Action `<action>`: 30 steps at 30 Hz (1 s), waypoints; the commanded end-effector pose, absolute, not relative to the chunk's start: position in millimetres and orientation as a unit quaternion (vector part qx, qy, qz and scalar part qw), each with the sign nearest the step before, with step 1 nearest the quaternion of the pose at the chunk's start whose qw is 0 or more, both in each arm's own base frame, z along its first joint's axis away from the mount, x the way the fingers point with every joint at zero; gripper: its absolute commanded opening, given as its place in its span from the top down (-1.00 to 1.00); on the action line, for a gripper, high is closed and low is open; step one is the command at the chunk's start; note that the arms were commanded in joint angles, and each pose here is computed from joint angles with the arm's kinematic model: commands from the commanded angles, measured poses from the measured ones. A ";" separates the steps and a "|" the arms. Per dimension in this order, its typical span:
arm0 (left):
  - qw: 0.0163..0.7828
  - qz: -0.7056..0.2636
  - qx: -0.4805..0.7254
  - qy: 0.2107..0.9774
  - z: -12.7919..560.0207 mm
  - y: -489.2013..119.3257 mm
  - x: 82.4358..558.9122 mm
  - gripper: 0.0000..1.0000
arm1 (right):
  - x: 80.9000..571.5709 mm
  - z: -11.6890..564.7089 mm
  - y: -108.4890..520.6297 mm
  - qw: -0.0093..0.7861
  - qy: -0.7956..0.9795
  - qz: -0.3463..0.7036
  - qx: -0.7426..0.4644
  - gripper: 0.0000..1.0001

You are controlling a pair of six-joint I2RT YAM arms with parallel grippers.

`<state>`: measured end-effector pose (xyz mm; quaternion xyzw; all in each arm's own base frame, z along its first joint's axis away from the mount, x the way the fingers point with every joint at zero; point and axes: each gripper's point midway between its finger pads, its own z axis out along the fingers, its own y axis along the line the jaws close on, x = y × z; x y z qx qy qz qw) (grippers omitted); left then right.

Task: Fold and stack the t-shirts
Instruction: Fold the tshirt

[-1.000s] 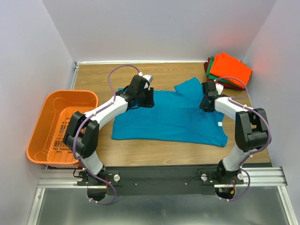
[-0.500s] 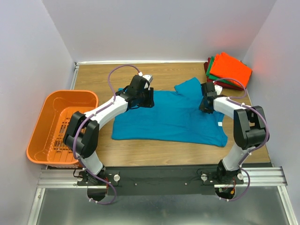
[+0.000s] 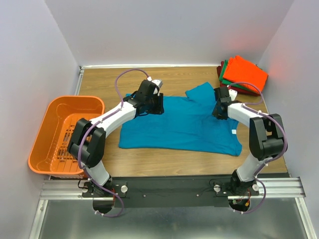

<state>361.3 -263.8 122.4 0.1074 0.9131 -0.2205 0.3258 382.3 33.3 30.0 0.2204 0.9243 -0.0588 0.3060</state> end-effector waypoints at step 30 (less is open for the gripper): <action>0.309 -0.224 0.117 0.917 107.9 -270.6 354.4 0.00 | 393.7 19.7 33.9 0.308 0.924 -0.063 0.220 0.10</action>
